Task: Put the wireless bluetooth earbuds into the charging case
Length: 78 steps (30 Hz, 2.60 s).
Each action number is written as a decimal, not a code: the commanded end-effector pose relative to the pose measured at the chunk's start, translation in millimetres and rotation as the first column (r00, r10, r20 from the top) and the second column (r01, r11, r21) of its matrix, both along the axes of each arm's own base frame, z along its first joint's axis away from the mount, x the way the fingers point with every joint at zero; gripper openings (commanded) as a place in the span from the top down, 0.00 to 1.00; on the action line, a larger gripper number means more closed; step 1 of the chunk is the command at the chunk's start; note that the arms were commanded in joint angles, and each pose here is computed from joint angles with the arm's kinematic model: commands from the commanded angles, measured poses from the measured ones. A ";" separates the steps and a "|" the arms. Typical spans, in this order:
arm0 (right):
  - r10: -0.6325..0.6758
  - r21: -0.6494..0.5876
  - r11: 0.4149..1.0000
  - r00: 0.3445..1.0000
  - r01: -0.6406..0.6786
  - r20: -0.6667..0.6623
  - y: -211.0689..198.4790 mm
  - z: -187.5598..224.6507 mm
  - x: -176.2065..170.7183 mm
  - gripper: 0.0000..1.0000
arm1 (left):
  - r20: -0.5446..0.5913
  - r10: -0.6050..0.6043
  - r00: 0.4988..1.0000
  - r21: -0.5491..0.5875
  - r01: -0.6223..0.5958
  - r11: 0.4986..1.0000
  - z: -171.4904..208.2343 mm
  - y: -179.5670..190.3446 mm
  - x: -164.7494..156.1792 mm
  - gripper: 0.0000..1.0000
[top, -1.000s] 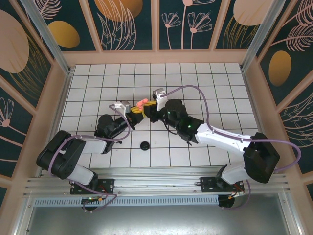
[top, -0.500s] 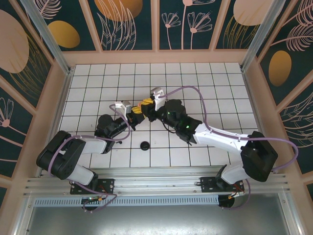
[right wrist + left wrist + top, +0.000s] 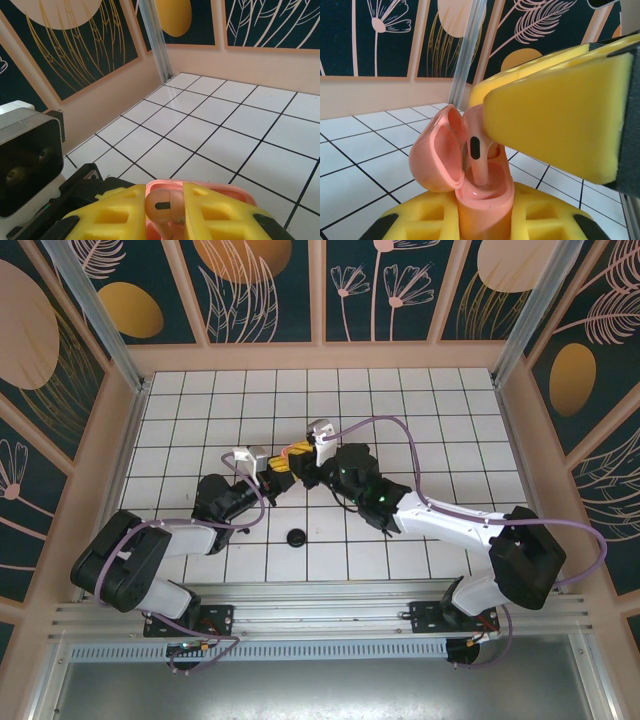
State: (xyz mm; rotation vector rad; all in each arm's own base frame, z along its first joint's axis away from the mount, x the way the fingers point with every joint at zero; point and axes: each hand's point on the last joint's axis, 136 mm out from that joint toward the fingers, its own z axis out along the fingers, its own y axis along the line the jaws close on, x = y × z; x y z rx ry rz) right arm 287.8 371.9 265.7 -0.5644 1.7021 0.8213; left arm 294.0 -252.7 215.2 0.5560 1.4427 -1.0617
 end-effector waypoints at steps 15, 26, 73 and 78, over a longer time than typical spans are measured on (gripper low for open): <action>-0.080 -0.029 0.996 0.996 0.081 0.032 -17.5 1.2 4.1 0.79 | 0.110 -0.016 0.994 -0.012 0.017 1.000 23.8 -0.8 -10.0 0.91; -0.033 -0.062 0.997 0.999 0.034 0.022 -17.2 -9.4 -5.0 0.80 | 0.122 -0.013 0.992 -0.008 0.014 1.000 27.1 -0.4 -10.2 0.91; -0.254 -0.141 0.967 0.800 0.212 -0.543 -108.9 -57.9 -12.0 0.50 | 0.145 0.025 0.989 0.167 -0.050 0.985 -5.0 1.5 -6.6 0.91; -0.422 -0.339 0.906 0.611 0.254 -0.670 -153.2 -129.2 -40.7 0.52 | 0.137 0.028 0.990 0.184 -0.054 0.982 -9.7 3.4 -8.5 0.91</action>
